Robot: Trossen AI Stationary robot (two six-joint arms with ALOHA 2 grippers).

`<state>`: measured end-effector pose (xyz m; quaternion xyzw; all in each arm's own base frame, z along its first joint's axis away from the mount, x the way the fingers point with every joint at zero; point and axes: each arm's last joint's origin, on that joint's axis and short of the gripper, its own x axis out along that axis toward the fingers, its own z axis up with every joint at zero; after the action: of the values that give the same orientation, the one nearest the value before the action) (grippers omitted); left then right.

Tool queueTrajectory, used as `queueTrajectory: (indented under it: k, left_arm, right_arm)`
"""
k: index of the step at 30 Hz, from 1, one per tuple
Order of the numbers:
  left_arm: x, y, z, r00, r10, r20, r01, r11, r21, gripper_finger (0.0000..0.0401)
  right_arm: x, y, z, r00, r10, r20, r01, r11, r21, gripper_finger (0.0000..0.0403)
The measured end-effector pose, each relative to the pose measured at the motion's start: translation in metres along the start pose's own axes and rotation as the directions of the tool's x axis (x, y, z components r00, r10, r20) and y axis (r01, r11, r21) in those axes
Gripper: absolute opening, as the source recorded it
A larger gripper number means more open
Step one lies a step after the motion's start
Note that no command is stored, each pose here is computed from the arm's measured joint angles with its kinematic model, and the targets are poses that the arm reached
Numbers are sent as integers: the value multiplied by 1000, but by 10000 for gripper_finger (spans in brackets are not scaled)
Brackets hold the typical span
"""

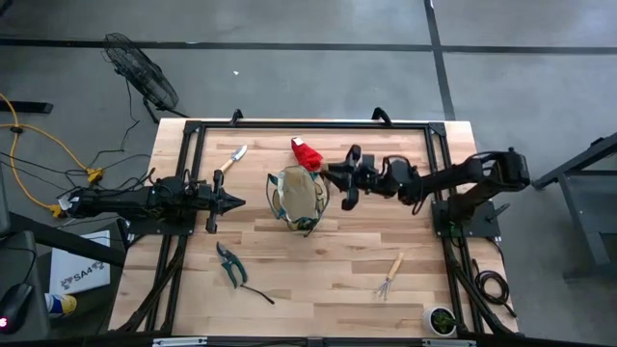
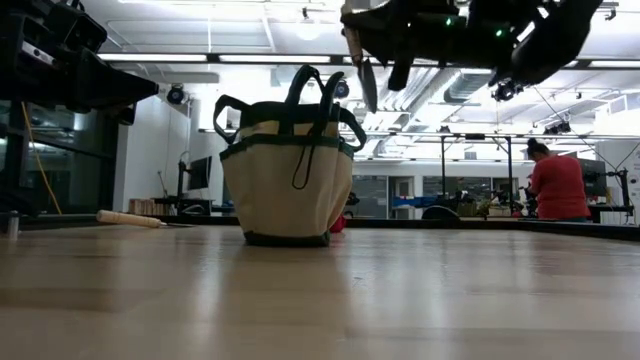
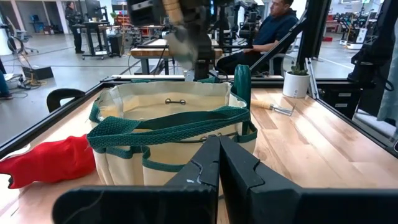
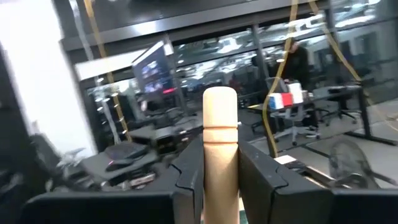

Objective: Pick & Place Garden tools in Gardening bag
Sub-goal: Put the brown trowel into the brown gardening bag

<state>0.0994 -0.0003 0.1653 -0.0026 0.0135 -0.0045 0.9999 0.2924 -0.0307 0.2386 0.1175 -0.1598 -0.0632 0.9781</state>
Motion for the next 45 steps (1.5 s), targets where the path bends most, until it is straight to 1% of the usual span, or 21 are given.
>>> queueTrajectory:
  k: [1, 5, 7, 9, 12, 19, 23, 31, 45]
  left_arm:
    - [0, 0, 0, 1000, 0, 0, 0, 1000, 0, 1]
    - [0, 0, 0, 1000, 0, 0, 0, 1000, 0, 1]
    - [0, 0, 0, 1000, 0, -1, 0, 1000, 0, 1]
    - [0, 0, 0, 1000, 0, 0, 0, 1000, 0, 1]
    - [0, 0, 0, 1000, 0, 0, 0, 1000, 0, 1]
    - [0, 0, 0, 1000, 0, 0, 0, 1000, 0, 1]
    - [0, 0, 0, 1000, 0, 0, 0, 1000, 0, 1]
    - [0, 0, 0, 1000, 0, -1, 0, 1000, 0, 1]
    - [0, 0, 0, 1000, 0, 0, 0, 1000, 0, 1]
  right_arm:
    - [0, -4, 1, 1000, -10, 3, 10, 1000, 8, 62]
    - [4, -18, 1, 1000, 7, -2, -7, 1000, 2, 62]
    - [8, -21, -5, 999, 42, -2, -42, 999, 26, 62]
    - [15, -22, -10, 997, 79, 25, -80, 996, 45, 62]
    - [20, -23, -17, 993, 98, 61, -100, 994, 44, 62]
    - [28, -36, -37, 996, 79, 51, -81, 996, 37, 62]
    - [28, -43, -44, 997, 50, 54, -52, 998, 36, 62]
    - [28, -53, -44, 999, 33, 41, -33, 999, 16, 62]
    - [27, -54, -45, 995, 99, 10, -99, 995, 15, 62]
